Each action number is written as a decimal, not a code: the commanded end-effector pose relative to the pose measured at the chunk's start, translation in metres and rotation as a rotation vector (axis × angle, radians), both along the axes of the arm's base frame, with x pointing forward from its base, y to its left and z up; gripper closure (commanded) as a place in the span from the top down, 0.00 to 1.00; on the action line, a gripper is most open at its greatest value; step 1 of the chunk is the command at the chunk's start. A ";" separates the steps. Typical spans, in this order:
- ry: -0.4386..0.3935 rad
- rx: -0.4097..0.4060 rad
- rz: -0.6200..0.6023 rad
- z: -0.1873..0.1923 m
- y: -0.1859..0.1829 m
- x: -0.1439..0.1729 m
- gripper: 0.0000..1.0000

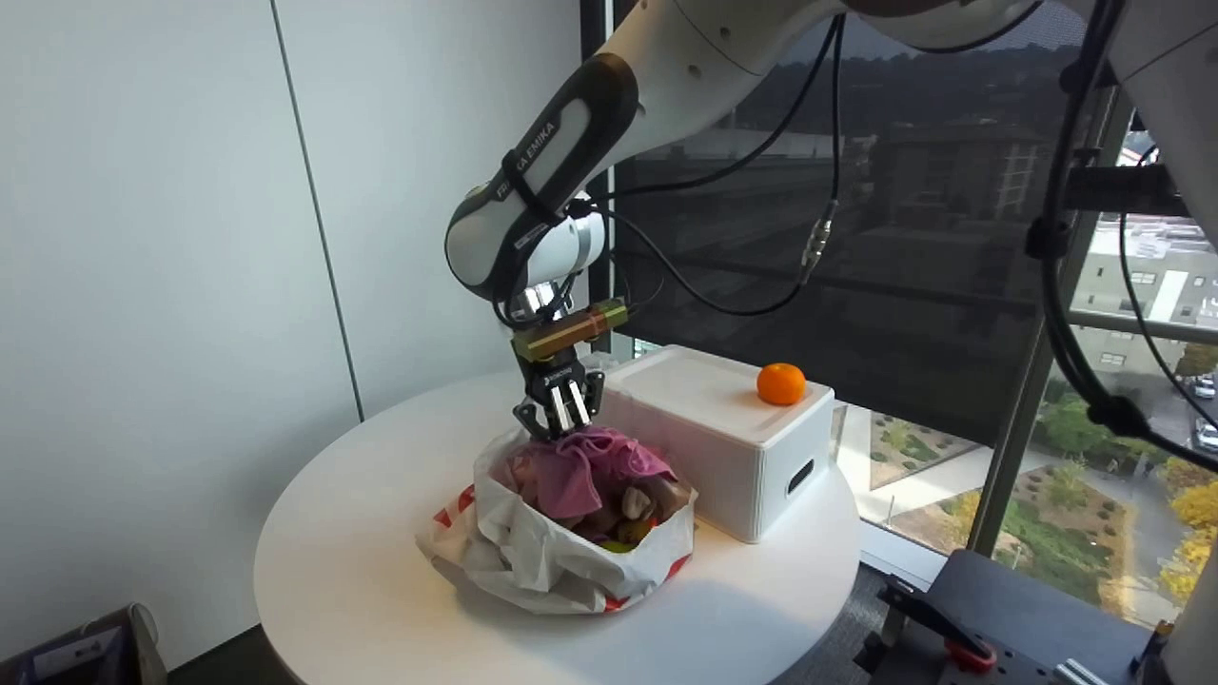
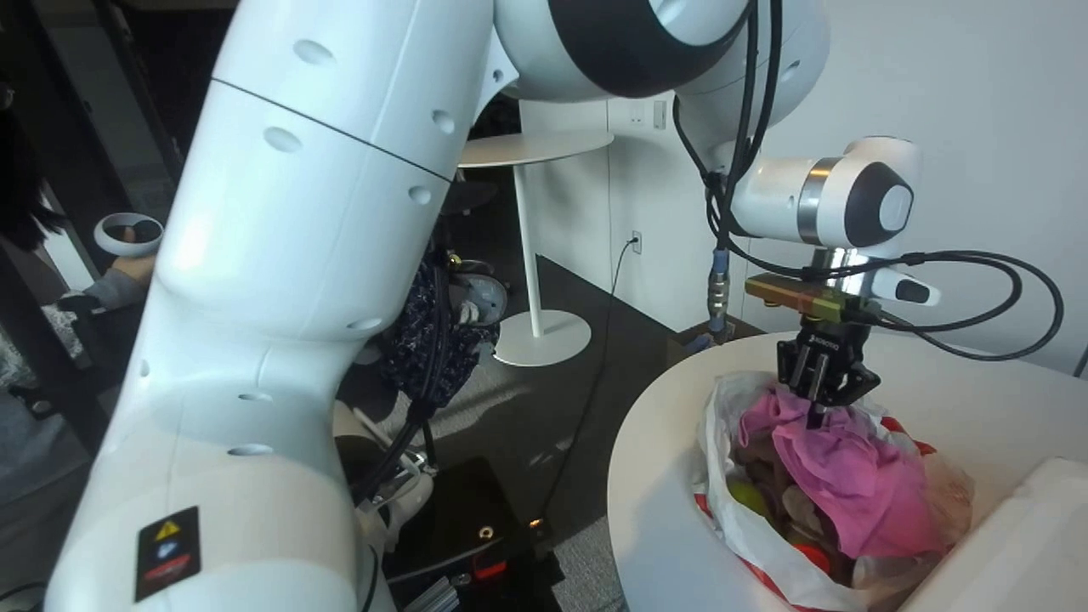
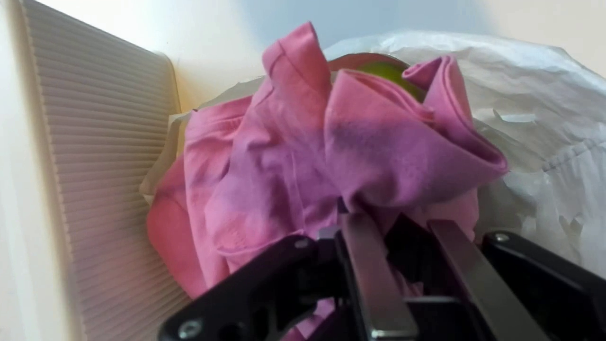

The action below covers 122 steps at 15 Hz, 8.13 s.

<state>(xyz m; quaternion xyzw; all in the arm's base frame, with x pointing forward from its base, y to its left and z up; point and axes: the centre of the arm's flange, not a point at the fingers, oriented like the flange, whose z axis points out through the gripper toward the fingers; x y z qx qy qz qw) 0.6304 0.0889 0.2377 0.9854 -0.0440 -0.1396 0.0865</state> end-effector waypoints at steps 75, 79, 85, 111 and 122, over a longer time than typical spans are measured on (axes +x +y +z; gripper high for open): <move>-0.476 -0.336 -1.206 0.040 -0.277 -0.053 0.58; -0.458 -0.271 -0.986 0.046 -0.182 -0.026 0.58; -0.388 -0.166 -0.665 0.026 -0.100 -0.020 0.58; 0.052 -0.001 0.535 -0.087 -0.002 -0.078 0.58; 0.066 -0.060 0.384 -0.059 -0.034 -0.055 0.99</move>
